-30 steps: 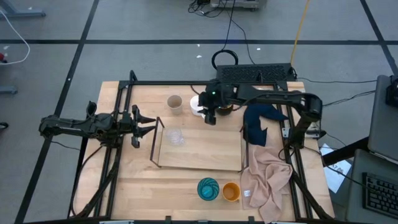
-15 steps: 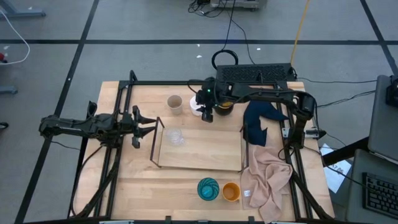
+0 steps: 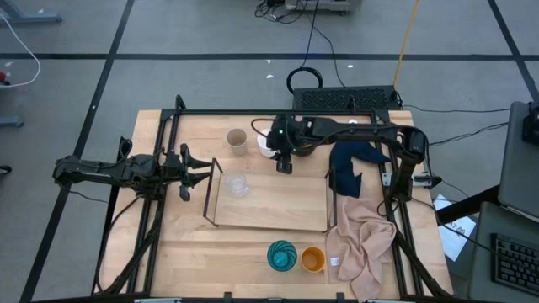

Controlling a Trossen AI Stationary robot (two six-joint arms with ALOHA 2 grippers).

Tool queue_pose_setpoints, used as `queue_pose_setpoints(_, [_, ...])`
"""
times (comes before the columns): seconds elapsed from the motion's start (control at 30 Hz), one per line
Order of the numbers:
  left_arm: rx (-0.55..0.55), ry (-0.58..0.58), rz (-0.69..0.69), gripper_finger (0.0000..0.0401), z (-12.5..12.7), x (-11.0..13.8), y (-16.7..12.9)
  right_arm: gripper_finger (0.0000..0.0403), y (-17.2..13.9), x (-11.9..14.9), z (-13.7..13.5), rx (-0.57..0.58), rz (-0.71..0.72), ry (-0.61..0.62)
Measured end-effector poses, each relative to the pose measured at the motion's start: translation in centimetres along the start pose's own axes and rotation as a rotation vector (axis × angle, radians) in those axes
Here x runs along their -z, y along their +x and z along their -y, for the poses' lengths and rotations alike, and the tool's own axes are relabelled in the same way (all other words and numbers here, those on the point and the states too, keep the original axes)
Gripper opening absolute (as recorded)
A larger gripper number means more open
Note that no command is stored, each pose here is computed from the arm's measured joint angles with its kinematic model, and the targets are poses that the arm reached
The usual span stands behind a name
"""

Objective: Stack small to large cups/mugs on shelf
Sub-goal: Put the white mug on the shelf

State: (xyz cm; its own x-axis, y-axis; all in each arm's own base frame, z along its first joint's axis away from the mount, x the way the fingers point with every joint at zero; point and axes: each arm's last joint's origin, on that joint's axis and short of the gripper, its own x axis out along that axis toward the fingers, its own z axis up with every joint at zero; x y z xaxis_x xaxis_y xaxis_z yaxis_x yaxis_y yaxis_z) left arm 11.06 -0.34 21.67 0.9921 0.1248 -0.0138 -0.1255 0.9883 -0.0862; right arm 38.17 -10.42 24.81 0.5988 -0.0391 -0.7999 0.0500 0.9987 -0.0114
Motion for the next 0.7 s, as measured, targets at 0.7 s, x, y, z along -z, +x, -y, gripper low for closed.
queue_pose_setpoints(0.7, [0.001, 0.006, 0.0, 0.0145, 0.0, 0.0, 0.0, 0.0135, 1.4, 0.8, -1.1, 0.192, -0.119, 0.096])
